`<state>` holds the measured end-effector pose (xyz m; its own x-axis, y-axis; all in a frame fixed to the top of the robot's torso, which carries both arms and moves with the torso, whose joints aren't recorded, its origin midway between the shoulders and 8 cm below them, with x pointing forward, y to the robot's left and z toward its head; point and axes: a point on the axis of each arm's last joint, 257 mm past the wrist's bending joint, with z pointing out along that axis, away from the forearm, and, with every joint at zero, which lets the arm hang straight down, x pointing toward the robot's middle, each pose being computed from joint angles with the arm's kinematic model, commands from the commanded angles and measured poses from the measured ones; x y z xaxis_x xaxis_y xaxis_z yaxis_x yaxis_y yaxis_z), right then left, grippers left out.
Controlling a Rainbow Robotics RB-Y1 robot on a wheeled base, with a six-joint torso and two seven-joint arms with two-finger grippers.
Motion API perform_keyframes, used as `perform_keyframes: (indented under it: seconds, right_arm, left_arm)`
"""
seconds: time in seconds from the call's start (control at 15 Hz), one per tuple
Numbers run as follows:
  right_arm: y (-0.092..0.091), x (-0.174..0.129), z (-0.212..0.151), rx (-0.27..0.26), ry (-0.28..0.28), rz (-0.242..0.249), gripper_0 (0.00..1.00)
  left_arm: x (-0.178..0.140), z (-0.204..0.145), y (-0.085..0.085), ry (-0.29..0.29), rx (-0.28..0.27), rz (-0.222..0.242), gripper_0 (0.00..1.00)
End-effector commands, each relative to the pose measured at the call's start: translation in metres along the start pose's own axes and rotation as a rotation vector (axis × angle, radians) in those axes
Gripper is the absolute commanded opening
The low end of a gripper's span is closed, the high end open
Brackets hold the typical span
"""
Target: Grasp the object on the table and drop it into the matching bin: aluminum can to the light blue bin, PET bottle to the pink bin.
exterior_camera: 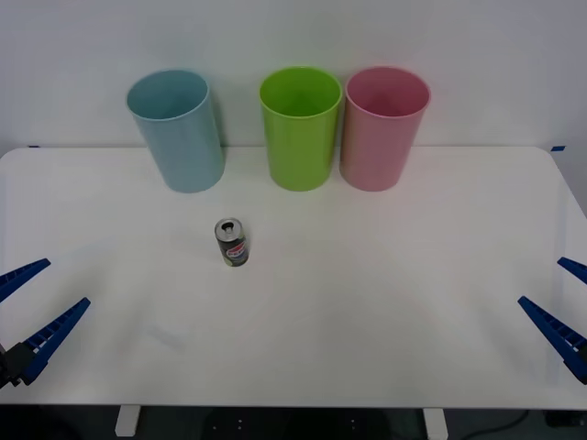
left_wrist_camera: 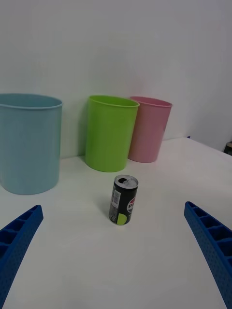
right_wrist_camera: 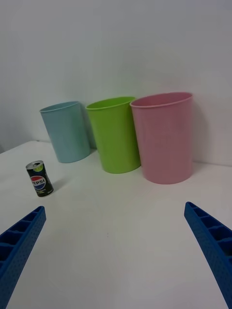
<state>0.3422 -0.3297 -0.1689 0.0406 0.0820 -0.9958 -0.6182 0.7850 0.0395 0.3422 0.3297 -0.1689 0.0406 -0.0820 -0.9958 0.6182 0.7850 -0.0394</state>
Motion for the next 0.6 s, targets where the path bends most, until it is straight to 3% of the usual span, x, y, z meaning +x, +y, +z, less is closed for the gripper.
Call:
perform_keyframes:
  seconds: [0.07,0.13,0.33,0.6]
  right_arm:
    - [0.000,0.000,0.000,0.000,0.000,0.000,1.00]
    - [0.000,0.000,0.000,0.000,0.000,0.000,1.00]
    - [0.000,0.000,0.000,0.000,0.000,0.000,1.00]
    - [0.000,0.000,0.000,0.000,0.000,0.000,1.00]
  left_arm:
    - [0.000,0.000,0.000,0.000,0.000,0.000,1.00]
    - [0.006,-0.002,0.000,-0.009,-0.019,-0.027,1.00]
    - [0.004,-0.001,-0.001,-0.026,-0.021,-0.037,1.00]
    - [0.015,-0.010,0.002,-0.001,-0.053,-0.048,1.00]
